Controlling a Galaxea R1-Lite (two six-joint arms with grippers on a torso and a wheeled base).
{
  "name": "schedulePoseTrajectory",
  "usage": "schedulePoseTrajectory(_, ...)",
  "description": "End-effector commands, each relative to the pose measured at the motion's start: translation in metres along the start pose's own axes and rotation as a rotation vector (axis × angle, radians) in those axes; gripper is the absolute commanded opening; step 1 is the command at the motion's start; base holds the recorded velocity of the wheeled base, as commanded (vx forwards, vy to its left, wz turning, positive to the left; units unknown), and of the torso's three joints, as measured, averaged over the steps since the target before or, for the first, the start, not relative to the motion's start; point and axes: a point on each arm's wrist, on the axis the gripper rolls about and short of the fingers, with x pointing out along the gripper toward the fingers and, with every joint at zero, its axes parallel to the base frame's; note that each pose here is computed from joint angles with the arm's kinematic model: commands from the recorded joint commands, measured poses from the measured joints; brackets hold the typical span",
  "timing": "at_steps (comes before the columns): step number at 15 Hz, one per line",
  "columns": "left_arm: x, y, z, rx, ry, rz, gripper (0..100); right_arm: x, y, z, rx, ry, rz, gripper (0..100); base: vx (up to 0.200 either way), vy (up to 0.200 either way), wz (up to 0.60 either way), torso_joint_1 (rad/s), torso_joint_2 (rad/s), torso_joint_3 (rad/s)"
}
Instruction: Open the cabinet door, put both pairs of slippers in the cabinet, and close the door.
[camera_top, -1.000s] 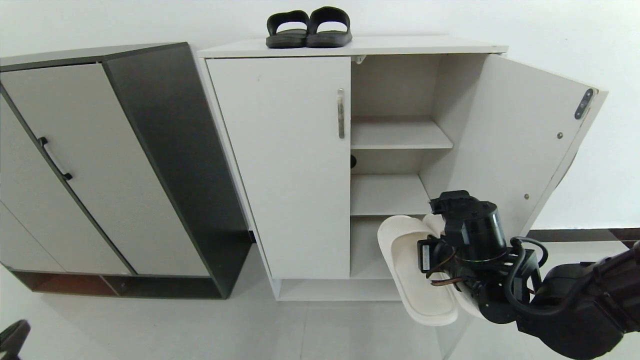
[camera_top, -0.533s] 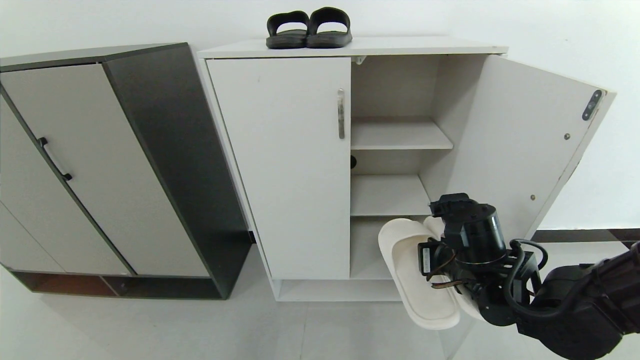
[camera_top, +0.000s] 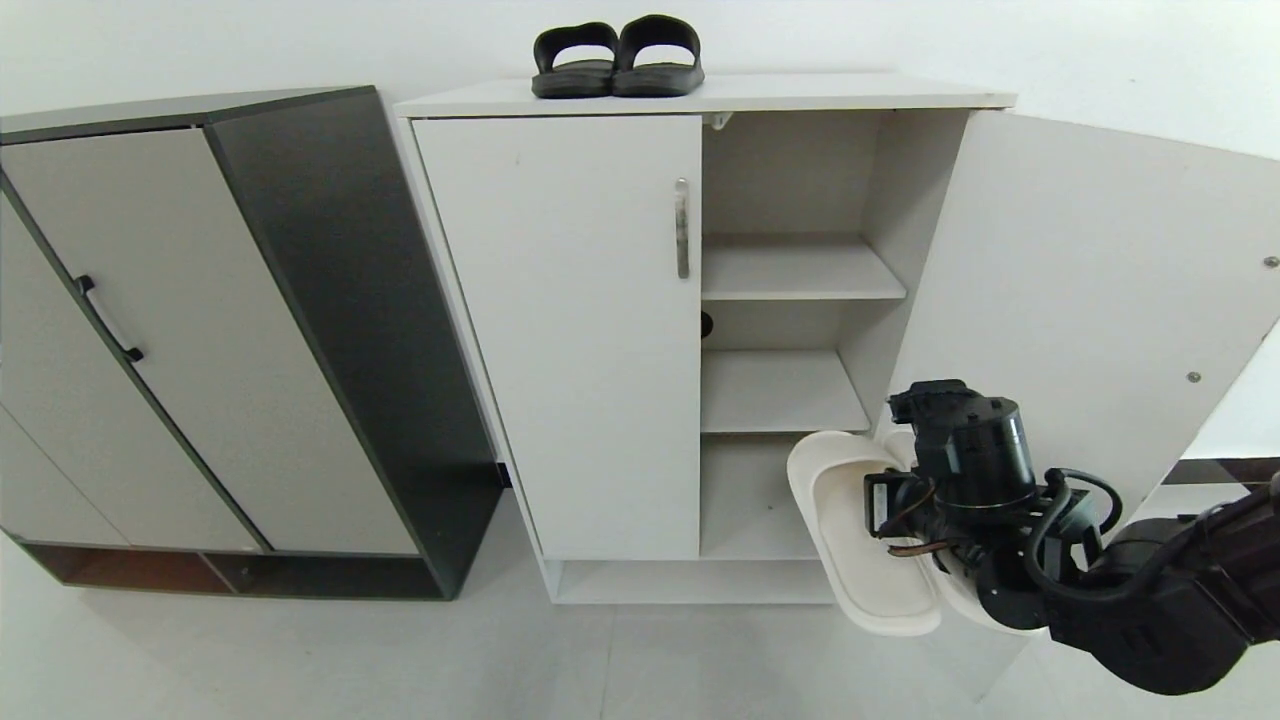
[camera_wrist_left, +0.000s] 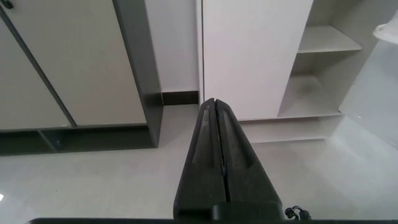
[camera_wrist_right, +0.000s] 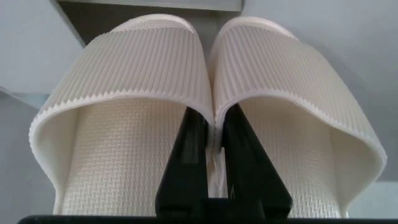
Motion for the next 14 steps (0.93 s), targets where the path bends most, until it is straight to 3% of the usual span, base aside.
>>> schedulePoseTrajectory(1, 0.0, 0.0, 0.0, 0.0, -0.002, 0.0, 0, -0.009, 0.013, 0.0, -0.001, -0.02, 0.055, 0, 0.0, 0.0, 0.0, 0.0, 0.0, 0.0)
schedulePoseTrajectory(5, 0.0, 0.0, 0.0, -0.002, -0.002, 0.0, 0, -0.017, 0.04, 0.001, 0.004, -0.051, 0.18, 0, 0.0, -0.05, 0.0, 0.001, 0.0, 0.002)
schedulePoseTrajectory(10, 0.0, 0.0, 0.0, -0.005, -0.002, 0.0, 0, 0.021, 0.07, -0.02, -0.017, -0.013, 0.16, 0, 0.0, -0.2, 0.0, 0.001, 0.0, 0.002)
schedulePoseTrajectory(14, 0.0, 0.0, 0.0, -0.005, -0.002, 0.0, 0, 0.04, 0.09, -0.029, -0.015, -0.013, 0.162, 0, 0.0, 0.0, 0.0, 0.0, 0.0, 0.0)
